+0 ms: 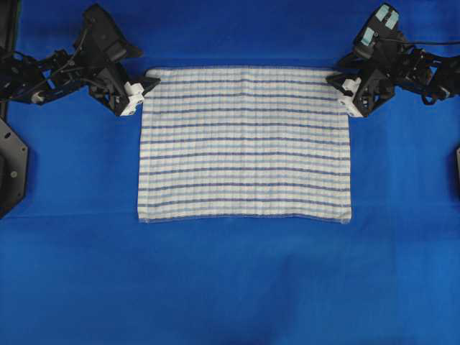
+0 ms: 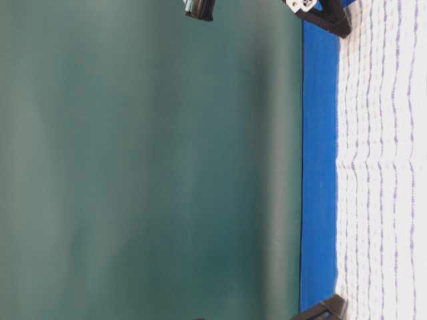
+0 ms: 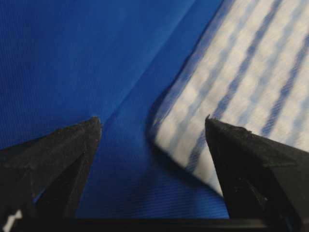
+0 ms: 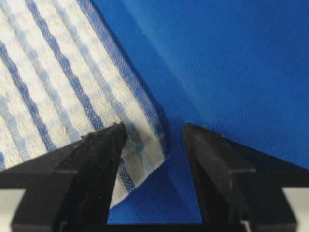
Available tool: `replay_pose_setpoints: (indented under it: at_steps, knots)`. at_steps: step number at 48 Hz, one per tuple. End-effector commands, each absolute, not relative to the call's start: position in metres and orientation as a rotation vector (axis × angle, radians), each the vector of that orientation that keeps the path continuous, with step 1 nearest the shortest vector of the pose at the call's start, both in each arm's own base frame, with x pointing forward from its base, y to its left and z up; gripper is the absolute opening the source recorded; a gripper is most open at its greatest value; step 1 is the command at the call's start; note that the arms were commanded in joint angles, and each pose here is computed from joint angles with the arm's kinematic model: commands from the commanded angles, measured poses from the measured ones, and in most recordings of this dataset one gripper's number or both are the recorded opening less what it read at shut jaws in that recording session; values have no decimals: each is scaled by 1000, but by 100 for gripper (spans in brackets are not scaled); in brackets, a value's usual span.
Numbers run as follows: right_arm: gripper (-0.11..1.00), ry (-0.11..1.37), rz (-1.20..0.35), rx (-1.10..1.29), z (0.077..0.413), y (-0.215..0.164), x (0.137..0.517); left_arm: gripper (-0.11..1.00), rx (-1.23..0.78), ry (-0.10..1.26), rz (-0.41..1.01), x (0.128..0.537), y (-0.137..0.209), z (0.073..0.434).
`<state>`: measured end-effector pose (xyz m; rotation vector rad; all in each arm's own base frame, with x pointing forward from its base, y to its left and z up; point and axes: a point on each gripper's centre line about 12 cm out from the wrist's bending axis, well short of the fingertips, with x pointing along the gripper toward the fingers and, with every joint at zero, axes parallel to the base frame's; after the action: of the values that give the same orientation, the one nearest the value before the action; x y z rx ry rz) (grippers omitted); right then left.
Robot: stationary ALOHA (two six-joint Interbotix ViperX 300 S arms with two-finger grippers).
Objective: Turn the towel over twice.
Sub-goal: 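Move both grippers to the towel's far corners and pinch them, then lift the far corners with both grippers and pull them toward the far edge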
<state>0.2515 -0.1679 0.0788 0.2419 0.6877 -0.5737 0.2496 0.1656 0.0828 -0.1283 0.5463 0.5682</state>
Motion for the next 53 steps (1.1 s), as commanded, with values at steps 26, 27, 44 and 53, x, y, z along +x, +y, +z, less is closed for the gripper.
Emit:
replay_pose_setpoints:
  at_steps: [26,27,44,53]
  knots:
    - [5,693,-574,237,82,-170,253,4,-150,602,579,252,173,77]
    - [5,691,-574,238,83,-169,252,4,-149,601,579,252,173,77]
    - [5,598,-633,233,123,-185,246,4,-118,495,590,258,179,126]
    - [5,529,-688,222,153,-200,238,4,-87,378,645,254,195,171]
